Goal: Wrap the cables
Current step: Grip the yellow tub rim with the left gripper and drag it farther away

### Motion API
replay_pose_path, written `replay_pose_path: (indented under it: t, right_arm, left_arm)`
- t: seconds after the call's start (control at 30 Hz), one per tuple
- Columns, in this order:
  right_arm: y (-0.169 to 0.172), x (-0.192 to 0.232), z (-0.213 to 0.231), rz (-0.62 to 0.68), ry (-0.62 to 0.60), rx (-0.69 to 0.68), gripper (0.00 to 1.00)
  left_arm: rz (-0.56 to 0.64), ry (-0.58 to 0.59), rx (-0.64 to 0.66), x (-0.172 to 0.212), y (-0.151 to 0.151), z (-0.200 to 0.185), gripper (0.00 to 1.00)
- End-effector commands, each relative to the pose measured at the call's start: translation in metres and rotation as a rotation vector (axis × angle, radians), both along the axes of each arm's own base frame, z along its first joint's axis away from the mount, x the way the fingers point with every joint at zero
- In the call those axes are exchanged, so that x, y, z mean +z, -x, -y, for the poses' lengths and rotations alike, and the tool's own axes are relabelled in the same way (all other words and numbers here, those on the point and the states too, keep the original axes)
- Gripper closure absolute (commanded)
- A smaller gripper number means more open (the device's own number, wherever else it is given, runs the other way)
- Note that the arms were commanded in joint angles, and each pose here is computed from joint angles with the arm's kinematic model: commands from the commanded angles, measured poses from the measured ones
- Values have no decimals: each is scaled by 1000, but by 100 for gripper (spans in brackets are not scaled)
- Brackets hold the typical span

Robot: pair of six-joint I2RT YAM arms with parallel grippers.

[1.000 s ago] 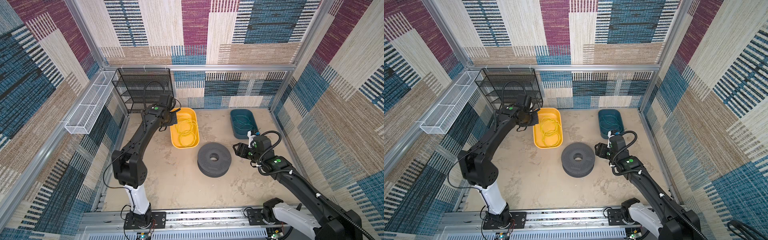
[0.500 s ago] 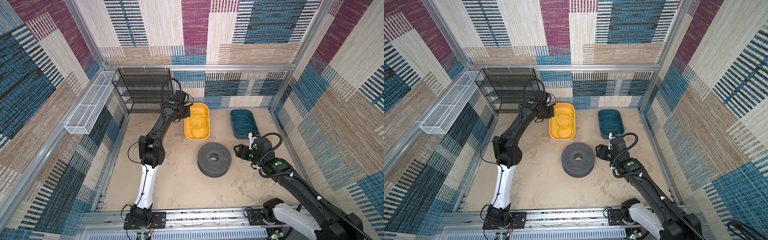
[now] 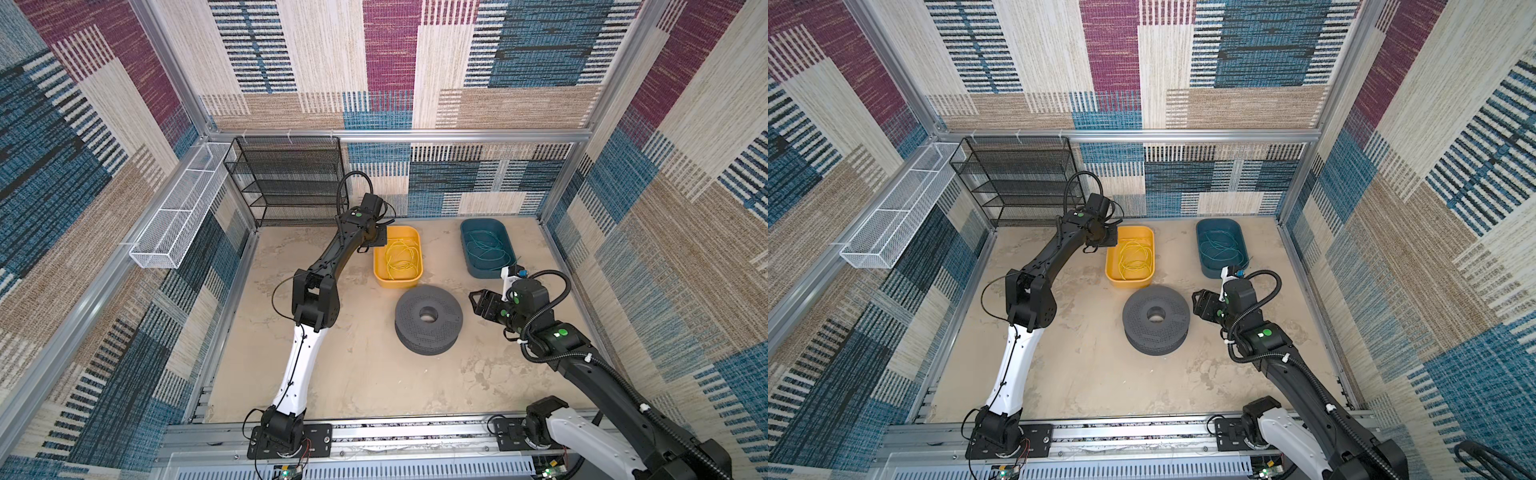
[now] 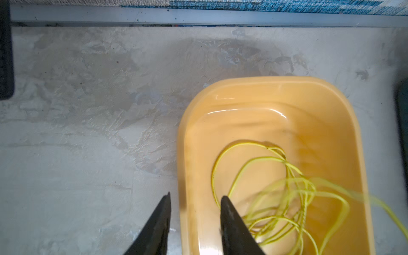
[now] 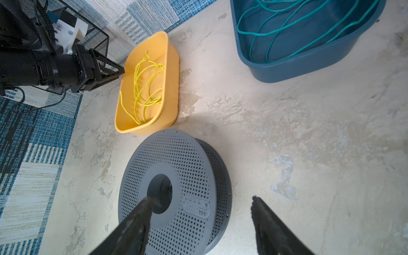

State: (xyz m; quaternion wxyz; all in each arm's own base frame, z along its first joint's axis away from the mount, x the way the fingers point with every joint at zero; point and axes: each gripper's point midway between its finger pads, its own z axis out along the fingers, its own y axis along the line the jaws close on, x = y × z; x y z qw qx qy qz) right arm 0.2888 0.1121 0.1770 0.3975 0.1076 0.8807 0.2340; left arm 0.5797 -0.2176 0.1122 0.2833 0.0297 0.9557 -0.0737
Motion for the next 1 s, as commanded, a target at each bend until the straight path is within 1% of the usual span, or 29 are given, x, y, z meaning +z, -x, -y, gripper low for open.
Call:
replay_pose_path:
  t: [0.0,0.1,0.17,0.23,0.33,0.47,0.53,0.6,0.7,0.77,0.9,0.97]
  right_arm:
    - [0,7,-3,21,-23,11,27]
    - [4,10,-7,19,-28,42,26]
    - [7,10,-9,17,-27,61,26]
    - [9,5,-8,5,-19,65,26]
    - [11,-5,-9,-21,-3,78,26]
    - [11,-16,-12,-51,10,104,26]
    - [8,-18,-13,-55,19,108,26]
    - [6,-19,-13,-61,25,107,26]
    - [1,-20,-15,-65,25,110,26]
    - [0,-23,-16,-70,22,108,26]
    - [-1,-23,-17,-79,15,105,26]
    - [0,-21,-16,-77,13,100,26]
  left_arm:
    - [71,-52,-25,17,-9,-4,60]
    - [74,-45,-34,39,2,-6,58]
    - [70,-41,-28,54,17,-11,57]
    - [48,-18,-36,66,39,-12,55]
    - [14,10,-73,68,81,-10,54]
    - [-43,29,-147,48,141,-2,53]
    - [-112,24,-201,25,171,7,56]
    - [-156,-5,-236,8,188,9,59]
    - [-199,18,-253,-10,197,15,62]
    - [-210,45,-253,-18,194,22,62]
    - [-205,82,-242,-32,172,39,62]
    - [-181,112,-232,-35,159,48,62]
